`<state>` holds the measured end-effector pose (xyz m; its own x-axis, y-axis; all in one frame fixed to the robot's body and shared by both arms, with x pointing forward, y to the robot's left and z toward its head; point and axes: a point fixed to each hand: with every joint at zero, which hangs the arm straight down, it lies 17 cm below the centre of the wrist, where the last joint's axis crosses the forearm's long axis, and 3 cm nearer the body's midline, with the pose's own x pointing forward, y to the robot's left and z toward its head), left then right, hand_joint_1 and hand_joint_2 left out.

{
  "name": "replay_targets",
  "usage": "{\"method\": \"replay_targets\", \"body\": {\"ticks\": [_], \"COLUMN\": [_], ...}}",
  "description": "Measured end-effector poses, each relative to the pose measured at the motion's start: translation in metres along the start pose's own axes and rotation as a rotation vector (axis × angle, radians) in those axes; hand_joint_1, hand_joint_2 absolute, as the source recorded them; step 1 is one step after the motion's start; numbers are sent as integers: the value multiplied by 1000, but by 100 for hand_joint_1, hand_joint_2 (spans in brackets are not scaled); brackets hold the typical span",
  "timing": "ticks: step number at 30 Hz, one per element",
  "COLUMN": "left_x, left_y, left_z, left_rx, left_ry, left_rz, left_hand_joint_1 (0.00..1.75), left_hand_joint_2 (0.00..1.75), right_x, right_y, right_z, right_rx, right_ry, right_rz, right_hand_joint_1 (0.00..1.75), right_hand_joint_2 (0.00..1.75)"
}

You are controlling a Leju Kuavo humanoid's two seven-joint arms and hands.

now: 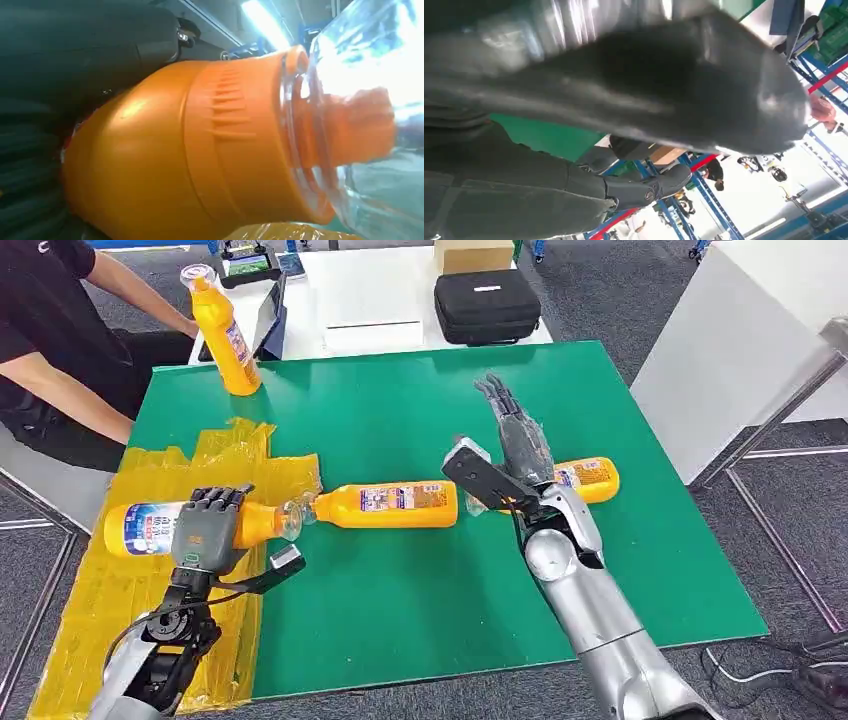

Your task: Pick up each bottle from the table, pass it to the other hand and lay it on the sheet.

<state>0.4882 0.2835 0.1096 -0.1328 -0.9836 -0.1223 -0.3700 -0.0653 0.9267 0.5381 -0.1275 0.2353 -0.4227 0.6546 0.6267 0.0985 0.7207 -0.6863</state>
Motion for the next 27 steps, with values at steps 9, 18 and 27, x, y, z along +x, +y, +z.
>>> {"method": "replay_targets", "body": {"ticks": [9, 18, 27], "left_x": [23, 20, 1], "left_y": [-76, -99, -109], "left_z": [24, 33, 38], "left_rx": [-255, -355, -421], "left_ry": [-136, -277, -265], "left_rz": [-65, -45, -53], "left_hand_joint_1": [175, 175, 0], "left_hand_joint_2": [175, 175, 0], "right_x": [-2, -17, -30], "right_y": [3, 11, 16], "right_z": [2, 4, 3], "right_rx": [30, 68, 90], "right_ry": [-6, 17, 37], "right_rz": [-13, 3, 28], "right_hand_joint_1": [0, 0, 0], "right_hand_joint_2": [0, 0, 0]}}
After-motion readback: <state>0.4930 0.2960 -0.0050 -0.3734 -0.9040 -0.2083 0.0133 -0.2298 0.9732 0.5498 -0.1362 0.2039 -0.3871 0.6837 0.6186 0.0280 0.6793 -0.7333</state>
